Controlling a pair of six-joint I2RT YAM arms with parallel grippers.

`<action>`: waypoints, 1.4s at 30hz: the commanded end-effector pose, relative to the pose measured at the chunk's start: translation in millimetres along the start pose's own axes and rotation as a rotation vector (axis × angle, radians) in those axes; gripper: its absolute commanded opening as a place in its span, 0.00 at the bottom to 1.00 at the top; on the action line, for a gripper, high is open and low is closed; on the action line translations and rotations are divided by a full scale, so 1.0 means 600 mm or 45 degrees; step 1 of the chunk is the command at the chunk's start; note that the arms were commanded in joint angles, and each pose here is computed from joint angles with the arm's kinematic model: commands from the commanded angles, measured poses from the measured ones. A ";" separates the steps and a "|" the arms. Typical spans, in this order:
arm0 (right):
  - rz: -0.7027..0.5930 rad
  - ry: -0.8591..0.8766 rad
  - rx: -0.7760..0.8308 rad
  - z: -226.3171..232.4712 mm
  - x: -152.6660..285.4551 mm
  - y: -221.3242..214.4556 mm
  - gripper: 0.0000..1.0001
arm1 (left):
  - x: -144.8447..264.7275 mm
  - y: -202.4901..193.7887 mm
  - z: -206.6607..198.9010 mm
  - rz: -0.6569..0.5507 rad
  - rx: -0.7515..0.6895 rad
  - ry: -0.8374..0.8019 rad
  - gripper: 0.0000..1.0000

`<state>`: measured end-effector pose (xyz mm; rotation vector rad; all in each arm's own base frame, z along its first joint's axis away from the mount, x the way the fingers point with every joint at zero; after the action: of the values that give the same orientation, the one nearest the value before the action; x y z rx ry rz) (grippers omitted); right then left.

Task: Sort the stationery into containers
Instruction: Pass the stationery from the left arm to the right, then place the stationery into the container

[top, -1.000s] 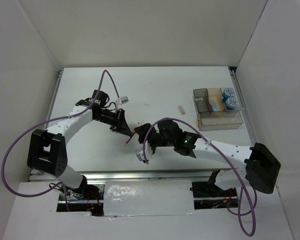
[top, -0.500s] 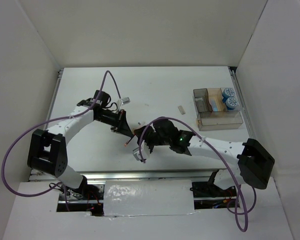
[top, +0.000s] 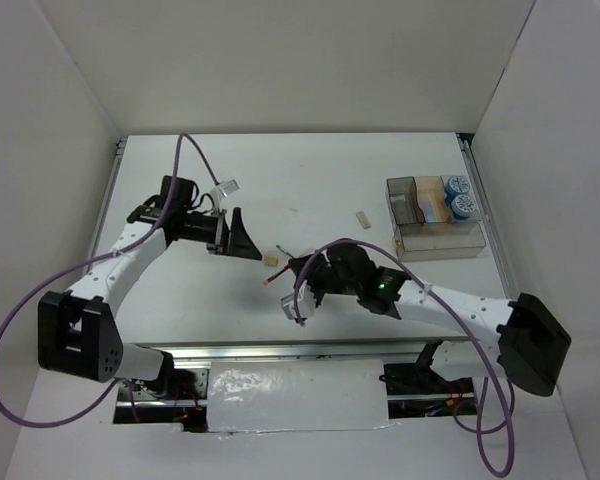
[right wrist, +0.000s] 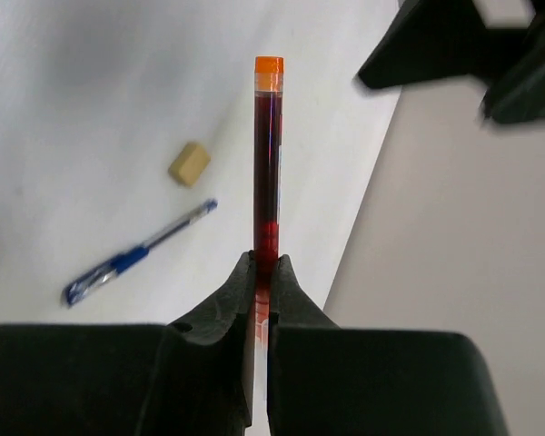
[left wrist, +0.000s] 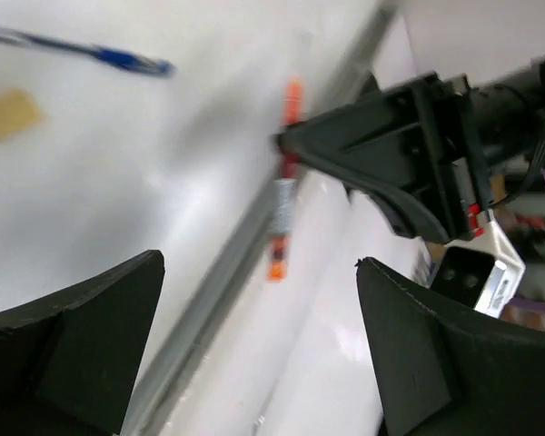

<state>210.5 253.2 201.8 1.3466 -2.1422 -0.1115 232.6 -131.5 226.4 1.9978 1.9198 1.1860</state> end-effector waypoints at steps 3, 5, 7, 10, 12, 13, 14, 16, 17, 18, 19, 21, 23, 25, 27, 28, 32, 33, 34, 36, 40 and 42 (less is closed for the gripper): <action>0.136 -0.137 -0.247 0.000 0.075 -0.038 0.00 | 0.092 0.076 0.001 -0.412 -0.182 0.331 0.99; 0.260 -0.218 -0.470 -0.030 0.099 -0.073 0.00 | 0.117 0.098 0.008 -0.540 -0.262 0.506 0.99; 0.426 -0.348 -0.929 -0.043 0.134 -0.130 0.00 | 0.130 0.115 0.002 -0.575 -0.327 0.621 0.99; 0.602 -0.524 -1.560 -0.086 0.180 -0.223 0.00 | 0.126 0.119 0.015 -0.490 -0.303 0.674 0.99; 0.636 -0.592 -1.897 -0.077 0.204 -0.259 0.00 | 0.117 0.122 0.029 -0.436 -0.306 0.707 0.99; 0.667 -0.690 -2.058 -0.079 0.227 -0.298 0.00 | 0.113 0.121 0.034 -0.417 -0.298 0.716 0.99; 0.674 -0.734 -2.129 -0.078 0.239 -0.312 0.00 | 0.106 0.120 0.036 -0.403 -0.300 0.717 0.99; 0.689 -0.816 -2.242 -0.075 0.258 -0.350 0.00 | 0.103 0.119 0.039 -0.409 -0.307 0.729 0.99; 0.687 -0.846 -2.297 -0.074 0.261 -0.359 0.00 | 0.099 0.120 0.037 -0.431 -0.315 0.729 0.99; 0.705 -0.866 -2.335 -0.073 0.260 -0.373 0.00 | 0.098 0.120 0.039 -0.446 -0.308 0.757 0.99; 0.719 -0.869 -2.349 -0.072 0.257 -0.379 0.00 | 0.094 0.119 0.036 -0.450 -0.314 0.752 0.99; 0.752 -0.915 -2.379 -0.068 0.268 -0.400 0.00 | 0.091 0.121 0.036 -0.451 -0.320 0.761 0.99; 0.768 -0.940 -2.401 -0.060 0.268 -0.421 0.00 | 0.087 0.121 0.040 -0.441 -0.308 0.769 0.99; 0.780 -0.936 -2.429 -0.055 0.263 -0.435 0.00 | 0.083 0.119 0.044 -0.427 -0.295 0.774 0.99; 0.779 -0.949 -2.442 -0.051 0.262 -0.450 0.00 | 0.079 0.117 0.049 -0.417 -0.288 0.777 0.99; 0.782 -0.958 -2.443 -0.050 0.262 -0.453 0.00 | 0.076 0.116 0.050 -0.413 -0.285 0.776 0.99; 0.789 -0.983 -2.434 -0.047 0.264 -0.475 0.00 | 0.071 0.114 0.055 -0.401 -0.282 0.776 0.99; 0.791 -0.994 -2.436 -0.048 0.266 -0.484 0.00 | 0.070 0.114 0.057 -0.397 -0.278 0.778 0.99; 0.791 -1.003 -2.440 -0.049 0.268 -0.488 0.00 | 0.067 0.113 0.060 -0.392 -0.275 0.776 0.99; 0.789 -1.010 -2.447 -0.052 0.271 -0.500 0.00 | 0.064 0.112 0.062 -0.383 -0.268 0.771 0.99; 0.795 -1.007 -2.429 -0.058 0.270 -0.514 0.00 | 0.056 0.110 0.066 -0.370 -0.258 0.770 0.99; 0.801 -0.999 -2.429 -0.057 0.267 -0.521 0.00 | 0.053 0.109 0.071 -0.362 -0.248 0.771 0.99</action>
<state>411.0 -21.1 170.0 -0.6346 -1.4914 -1.9258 300.3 -94.1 249.0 1.3338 2.1190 1.9603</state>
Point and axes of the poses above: each gripper's point midway between its finger pads, its own x axis back along the fingers, its own z axis along the line the jaws close on, y = z × x, the point moved 8 cm from there along x, back along the fingers, and after that the axes turned 11 degrees about -x, right-handed, at the moved point
